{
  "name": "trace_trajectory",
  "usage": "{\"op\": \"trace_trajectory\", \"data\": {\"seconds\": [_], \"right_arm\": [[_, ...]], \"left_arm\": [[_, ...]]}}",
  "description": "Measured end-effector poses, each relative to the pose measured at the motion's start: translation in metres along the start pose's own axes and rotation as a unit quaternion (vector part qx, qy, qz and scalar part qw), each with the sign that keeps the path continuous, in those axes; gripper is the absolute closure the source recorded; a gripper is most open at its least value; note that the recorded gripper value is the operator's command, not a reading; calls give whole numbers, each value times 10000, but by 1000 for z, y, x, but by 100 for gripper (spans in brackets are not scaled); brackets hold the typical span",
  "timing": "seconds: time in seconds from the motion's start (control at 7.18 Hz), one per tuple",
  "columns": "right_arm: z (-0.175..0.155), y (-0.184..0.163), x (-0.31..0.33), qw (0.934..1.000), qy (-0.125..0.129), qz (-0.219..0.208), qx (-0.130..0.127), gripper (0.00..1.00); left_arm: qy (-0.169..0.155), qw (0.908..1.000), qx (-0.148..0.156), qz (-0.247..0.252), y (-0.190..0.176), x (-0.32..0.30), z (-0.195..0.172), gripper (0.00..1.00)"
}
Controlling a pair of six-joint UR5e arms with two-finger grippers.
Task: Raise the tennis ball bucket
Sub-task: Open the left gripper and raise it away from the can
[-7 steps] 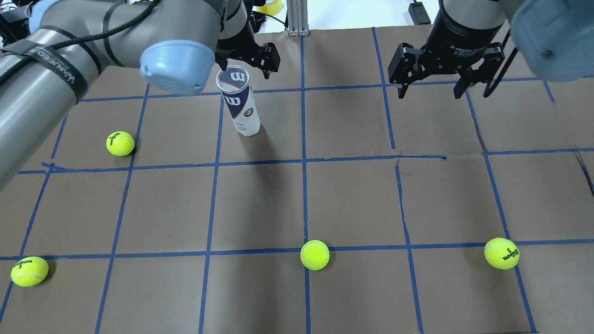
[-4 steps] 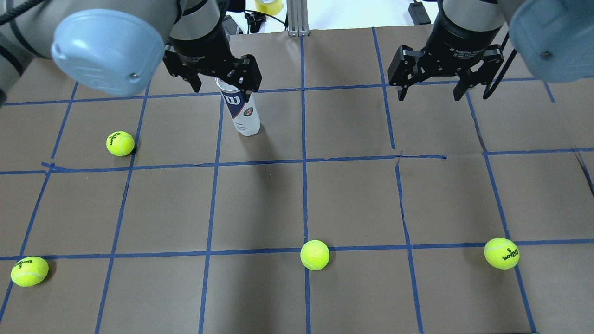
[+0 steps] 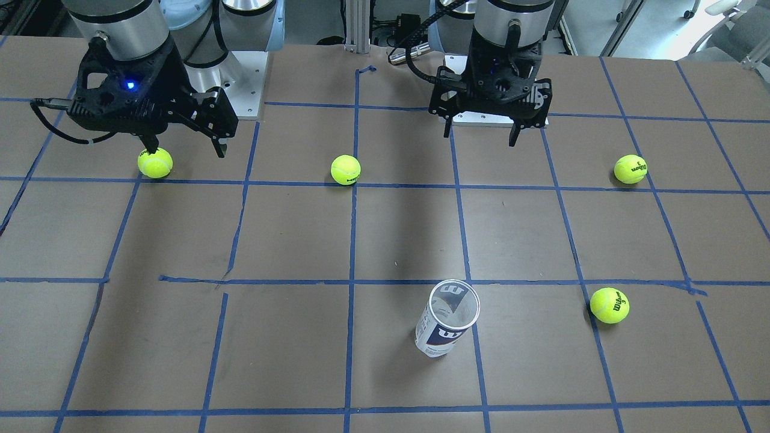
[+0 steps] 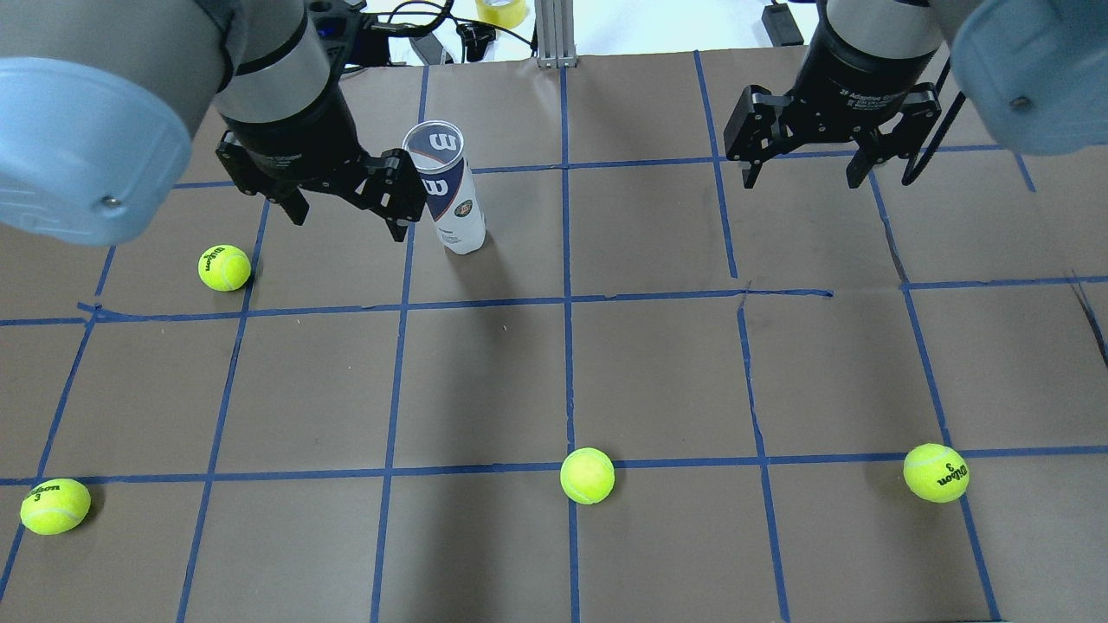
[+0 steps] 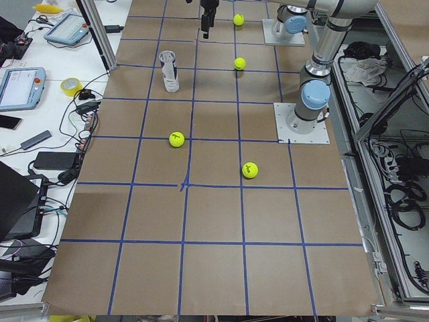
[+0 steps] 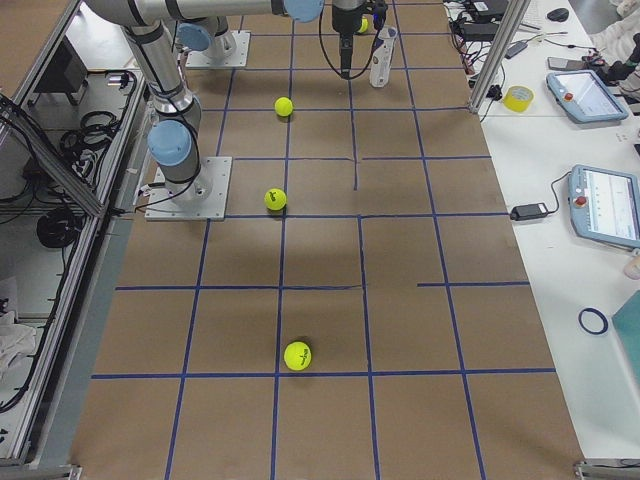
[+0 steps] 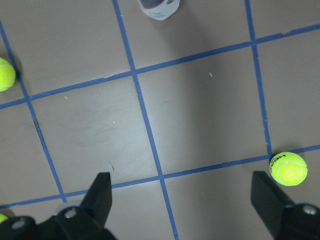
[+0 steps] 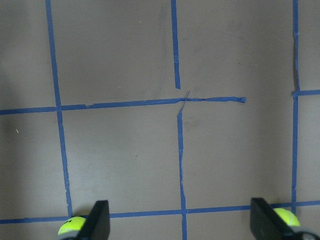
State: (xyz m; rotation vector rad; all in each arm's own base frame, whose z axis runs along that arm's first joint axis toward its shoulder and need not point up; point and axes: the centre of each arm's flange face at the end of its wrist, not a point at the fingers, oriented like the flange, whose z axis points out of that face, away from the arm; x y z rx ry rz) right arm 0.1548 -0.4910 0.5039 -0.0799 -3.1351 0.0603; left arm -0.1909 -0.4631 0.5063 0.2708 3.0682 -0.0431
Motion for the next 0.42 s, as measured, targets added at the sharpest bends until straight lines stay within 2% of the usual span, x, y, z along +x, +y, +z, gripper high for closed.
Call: {"op": "trace_trajectory", "data": {"seconds": [0.42], "right_arm": [[0,0,0,10000,0,0,3,0]], "left_arm": [[4,9997,191,-182,-2,-26,-4,0]]}}
